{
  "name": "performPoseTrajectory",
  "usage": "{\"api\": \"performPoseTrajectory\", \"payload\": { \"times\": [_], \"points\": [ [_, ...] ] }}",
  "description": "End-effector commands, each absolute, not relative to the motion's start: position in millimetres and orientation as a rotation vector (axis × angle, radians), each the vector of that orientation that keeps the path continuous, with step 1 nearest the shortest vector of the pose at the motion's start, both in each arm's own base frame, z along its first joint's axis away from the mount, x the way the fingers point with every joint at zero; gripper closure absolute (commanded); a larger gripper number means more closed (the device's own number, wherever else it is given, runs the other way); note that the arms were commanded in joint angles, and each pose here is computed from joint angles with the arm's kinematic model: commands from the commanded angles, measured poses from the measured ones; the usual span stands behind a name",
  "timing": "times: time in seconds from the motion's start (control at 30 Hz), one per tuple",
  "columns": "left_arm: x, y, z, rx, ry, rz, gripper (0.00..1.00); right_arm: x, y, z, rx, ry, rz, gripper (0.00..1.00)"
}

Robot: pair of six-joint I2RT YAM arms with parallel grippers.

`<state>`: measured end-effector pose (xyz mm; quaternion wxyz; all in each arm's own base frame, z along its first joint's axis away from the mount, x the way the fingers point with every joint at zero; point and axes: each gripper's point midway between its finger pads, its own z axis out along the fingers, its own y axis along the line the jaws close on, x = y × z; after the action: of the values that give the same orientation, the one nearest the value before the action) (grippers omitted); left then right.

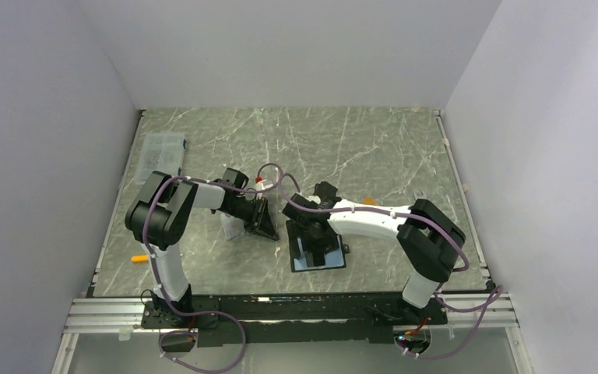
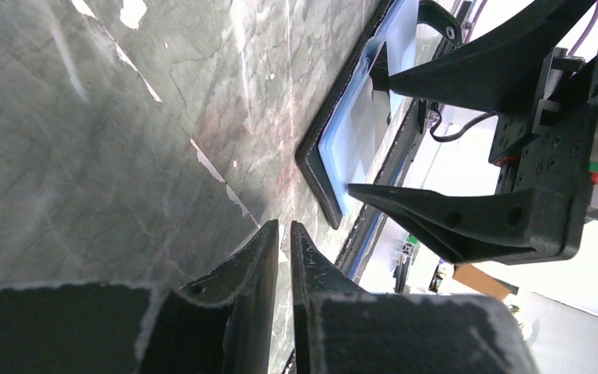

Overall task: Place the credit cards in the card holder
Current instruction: Insert the credit card into the card holder.

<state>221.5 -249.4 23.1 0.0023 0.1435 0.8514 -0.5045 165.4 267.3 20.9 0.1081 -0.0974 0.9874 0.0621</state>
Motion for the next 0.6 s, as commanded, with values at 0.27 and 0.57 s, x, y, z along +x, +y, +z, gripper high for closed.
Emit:
{"api": "performPoseTrajectory", "payload": {
  "times": [0.27,0.57],
  "points": [
    [230.1,-253.1,40.5,0.545,2.584,-1.564,0.83,169.3,273.0,21.9,-0.276,2.863,0.086,0.33],
    [229.1,-252.8,43.8,0.548,2.575,-1.565,0.83,174.5,272.9,33.0,-0.242,2.826,0.076,0.67]
  ]
}}
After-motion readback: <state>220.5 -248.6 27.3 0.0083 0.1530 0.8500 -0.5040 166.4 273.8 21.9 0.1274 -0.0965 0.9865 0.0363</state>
